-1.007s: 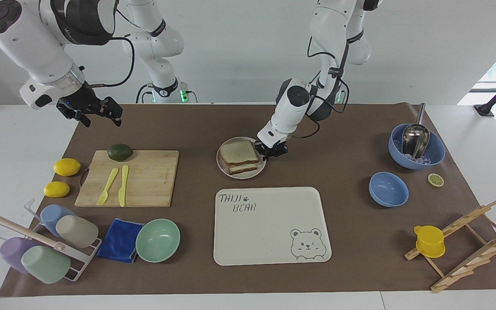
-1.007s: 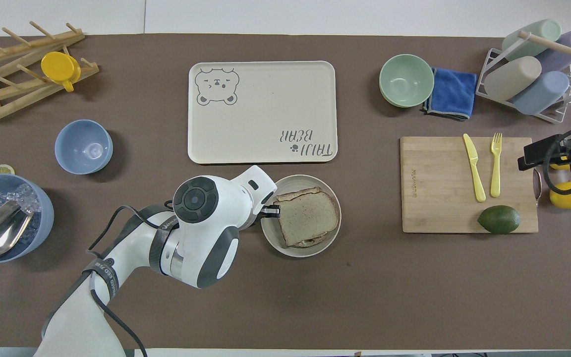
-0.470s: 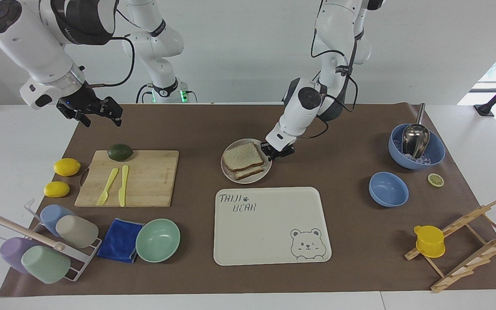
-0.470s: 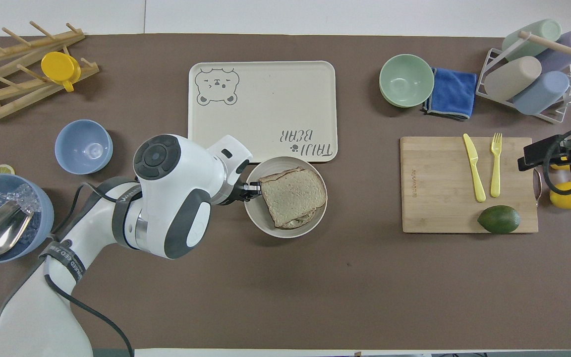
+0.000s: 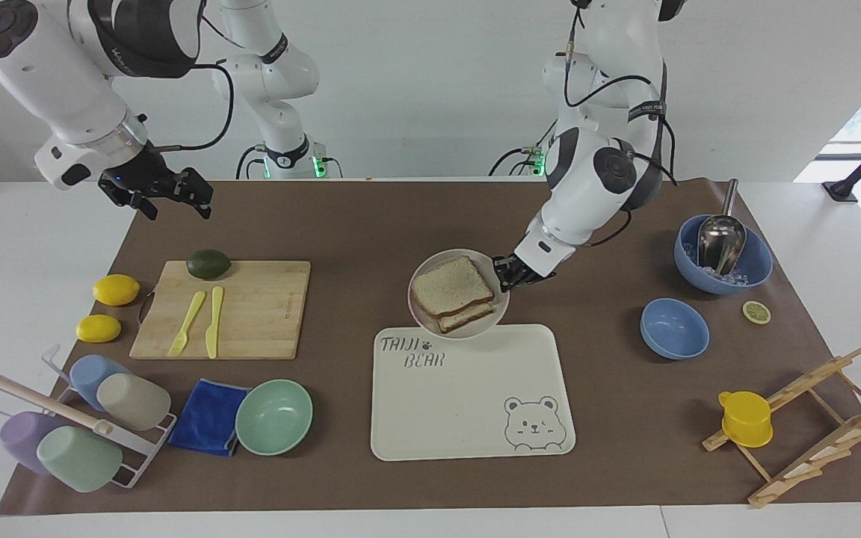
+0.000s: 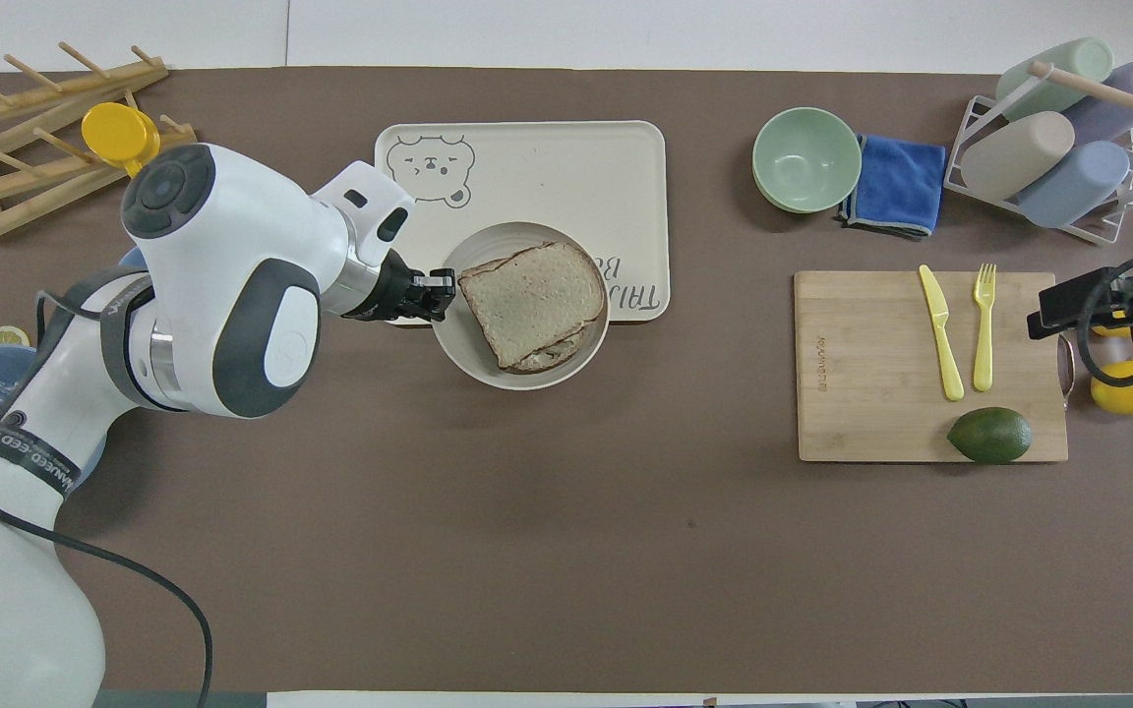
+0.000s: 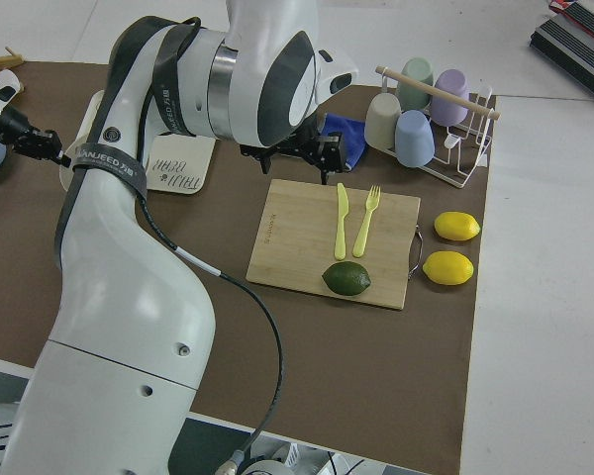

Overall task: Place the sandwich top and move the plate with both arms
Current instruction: 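Slide the plate with the left gripper onto the bear tray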

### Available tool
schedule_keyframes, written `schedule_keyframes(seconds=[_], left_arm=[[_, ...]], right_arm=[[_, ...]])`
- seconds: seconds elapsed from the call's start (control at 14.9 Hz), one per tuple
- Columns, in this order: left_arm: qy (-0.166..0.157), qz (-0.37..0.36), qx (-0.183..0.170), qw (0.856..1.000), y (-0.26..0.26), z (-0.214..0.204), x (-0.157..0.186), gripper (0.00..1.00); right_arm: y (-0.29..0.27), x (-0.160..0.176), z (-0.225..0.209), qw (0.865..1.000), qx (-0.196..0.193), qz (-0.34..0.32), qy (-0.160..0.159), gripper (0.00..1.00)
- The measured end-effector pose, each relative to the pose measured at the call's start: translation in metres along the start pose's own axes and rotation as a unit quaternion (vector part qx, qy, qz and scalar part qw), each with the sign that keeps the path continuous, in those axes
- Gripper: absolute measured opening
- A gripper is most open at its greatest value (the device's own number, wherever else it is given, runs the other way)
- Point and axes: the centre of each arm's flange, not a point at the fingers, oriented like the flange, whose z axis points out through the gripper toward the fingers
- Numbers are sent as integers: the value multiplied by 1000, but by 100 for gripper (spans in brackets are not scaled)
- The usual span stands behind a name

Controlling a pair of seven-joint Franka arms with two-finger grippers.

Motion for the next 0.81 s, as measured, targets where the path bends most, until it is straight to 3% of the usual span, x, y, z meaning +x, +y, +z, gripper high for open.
schedule_keyframes(seconds=[0.4,0.6,0.81], left_arm=[[1,-21,-17,1000,-20,23,90,4],[2,8,-15,1000,-24,44,101,4],[23,15,-18,999,-25,54,106,4]], right_arm=[[0,0,0,1000,0,0,0,100],[0,0,0,1000,0,0,0,100],[0,0,0,1000,0,0,0,100]])
